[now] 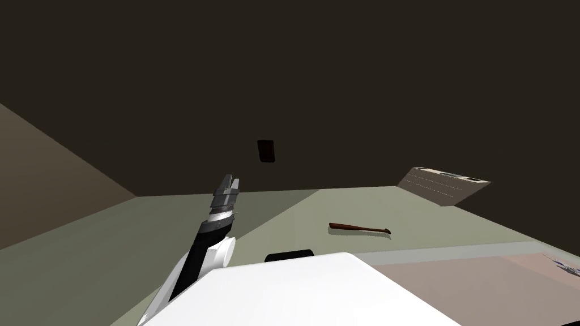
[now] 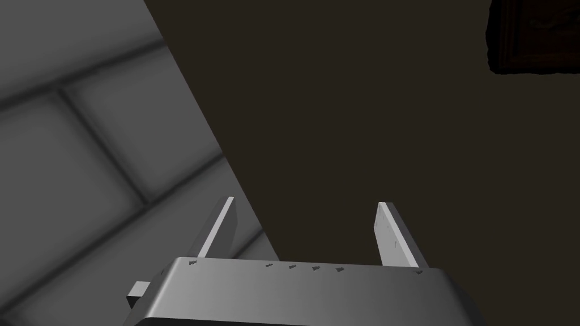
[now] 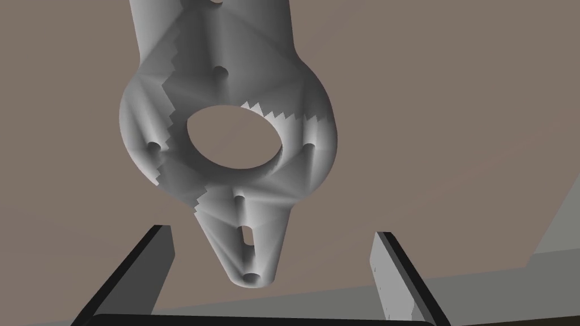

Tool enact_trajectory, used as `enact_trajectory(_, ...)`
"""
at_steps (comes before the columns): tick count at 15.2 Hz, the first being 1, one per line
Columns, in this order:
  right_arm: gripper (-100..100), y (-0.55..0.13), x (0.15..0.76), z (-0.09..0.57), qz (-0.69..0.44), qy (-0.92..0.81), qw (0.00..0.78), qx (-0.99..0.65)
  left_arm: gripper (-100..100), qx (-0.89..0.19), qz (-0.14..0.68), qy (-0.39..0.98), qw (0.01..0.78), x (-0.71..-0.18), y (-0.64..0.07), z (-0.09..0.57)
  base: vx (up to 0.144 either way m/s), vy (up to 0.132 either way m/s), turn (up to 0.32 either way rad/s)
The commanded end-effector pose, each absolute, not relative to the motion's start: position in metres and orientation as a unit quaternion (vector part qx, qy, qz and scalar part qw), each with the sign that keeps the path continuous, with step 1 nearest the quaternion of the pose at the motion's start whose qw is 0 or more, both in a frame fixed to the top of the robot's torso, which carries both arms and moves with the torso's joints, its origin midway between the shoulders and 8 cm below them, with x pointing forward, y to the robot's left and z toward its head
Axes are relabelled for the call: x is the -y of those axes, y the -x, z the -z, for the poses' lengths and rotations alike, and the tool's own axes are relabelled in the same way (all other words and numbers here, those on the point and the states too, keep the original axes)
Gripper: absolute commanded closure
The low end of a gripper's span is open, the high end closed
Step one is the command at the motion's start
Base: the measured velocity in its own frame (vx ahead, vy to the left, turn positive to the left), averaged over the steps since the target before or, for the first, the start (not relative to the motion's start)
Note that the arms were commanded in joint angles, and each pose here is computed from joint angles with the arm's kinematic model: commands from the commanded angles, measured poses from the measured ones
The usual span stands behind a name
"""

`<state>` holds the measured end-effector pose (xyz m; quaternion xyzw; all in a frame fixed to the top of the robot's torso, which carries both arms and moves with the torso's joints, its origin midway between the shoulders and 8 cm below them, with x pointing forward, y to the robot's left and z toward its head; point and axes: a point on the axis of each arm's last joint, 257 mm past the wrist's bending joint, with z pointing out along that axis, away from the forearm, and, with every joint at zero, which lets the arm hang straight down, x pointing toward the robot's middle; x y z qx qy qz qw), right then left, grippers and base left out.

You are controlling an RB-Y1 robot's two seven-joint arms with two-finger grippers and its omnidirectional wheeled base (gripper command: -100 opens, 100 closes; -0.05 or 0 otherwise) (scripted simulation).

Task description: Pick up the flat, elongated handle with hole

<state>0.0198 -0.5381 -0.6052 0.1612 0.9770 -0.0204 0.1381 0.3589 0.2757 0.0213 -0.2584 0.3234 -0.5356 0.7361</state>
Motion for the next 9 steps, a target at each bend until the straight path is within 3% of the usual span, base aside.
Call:
enact_trajectory(1, -100, -0.021, 0.538, 0.605, 0.020, -0.170, 0.142, -0.975, 0, -0.323, 0.536, 0.258, 0.736, -0.276, -0.359, -0.021, -0.005, -0.006, 0.000)
enact_trajectory(9, -100, -0.003, 0.537, 0.611, 0.029, -0.181, 0.138, -0.973, 0, -0.323, 0.536, 0.258, 0.736, -0.276, -0.359, -0.021, -0.012, -0.009, 0.087)
